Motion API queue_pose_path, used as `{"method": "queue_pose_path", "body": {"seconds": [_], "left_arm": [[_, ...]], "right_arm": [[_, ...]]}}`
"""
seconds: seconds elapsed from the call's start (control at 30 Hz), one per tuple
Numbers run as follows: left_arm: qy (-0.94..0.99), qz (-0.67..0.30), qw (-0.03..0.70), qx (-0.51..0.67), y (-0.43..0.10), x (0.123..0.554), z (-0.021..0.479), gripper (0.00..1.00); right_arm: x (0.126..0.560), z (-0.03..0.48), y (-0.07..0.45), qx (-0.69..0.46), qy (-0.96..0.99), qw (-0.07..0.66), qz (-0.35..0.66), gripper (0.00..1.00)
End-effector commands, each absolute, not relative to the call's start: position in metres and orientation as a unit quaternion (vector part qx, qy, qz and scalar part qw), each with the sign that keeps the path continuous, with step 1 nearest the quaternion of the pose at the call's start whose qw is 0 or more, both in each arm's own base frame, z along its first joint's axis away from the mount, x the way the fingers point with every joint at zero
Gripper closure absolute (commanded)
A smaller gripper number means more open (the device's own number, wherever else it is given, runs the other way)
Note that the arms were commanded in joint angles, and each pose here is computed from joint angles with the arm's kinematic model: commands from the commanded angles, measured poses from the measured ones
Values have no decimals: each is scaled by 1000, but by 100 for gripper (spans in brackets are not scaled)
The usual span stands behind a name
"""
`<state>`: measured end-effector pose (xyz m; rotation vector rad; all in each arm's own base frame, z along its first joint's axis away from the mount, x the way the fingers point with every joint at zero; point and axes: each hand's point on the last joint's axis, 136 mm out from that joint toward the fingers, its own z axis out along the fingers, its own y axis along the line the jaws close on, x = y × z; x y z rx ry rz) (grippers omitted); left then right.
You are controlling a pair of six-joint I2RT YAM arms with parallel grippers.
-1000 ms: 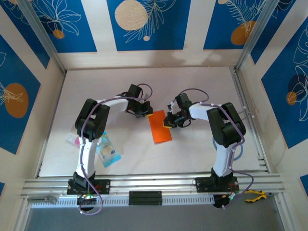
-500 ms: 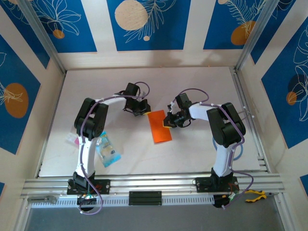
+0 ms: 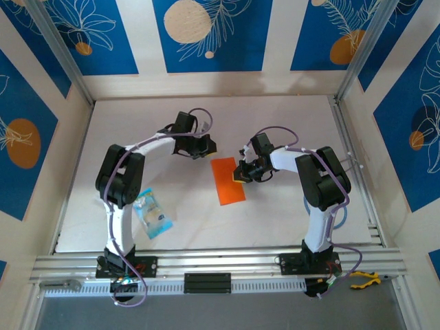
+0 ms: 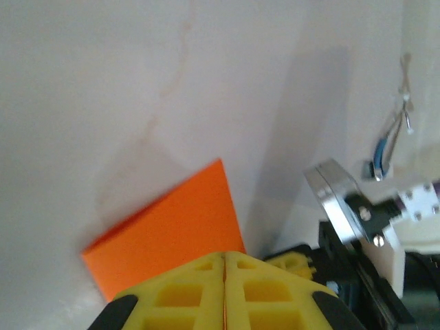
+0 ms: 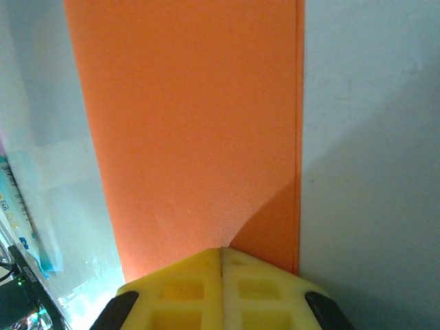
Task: Fold a paper plane with a square sheet of paper (pick it up from the middle)
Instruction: First fold the square sheet of paper in half at the center of the table.
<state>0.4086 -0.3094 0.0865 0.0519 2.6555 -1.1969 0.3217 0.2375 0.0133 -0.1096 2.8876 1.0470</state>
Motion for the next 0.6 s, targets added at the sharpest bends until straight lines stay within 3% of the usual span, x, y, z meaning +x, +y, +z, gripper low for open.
{"method": "queue_pose_path", "body": {"seconds": [0.0, 0.27, 0.57], "left_arm": [[900, -428, 71, 38, -324, 377, 79, 91], [909, -412, 37, 42, -327, 354, 38, 90], [935, -350, 48, 23, -302, 364, 3, 91]], "right_arm": [[289, -34, 204, -3, 968, -29, 250, 100], [289, -35, 204, -3, 968, -29, 250, 100], [290, -33, 204, -3, 967, -26, 254, 100]]}}
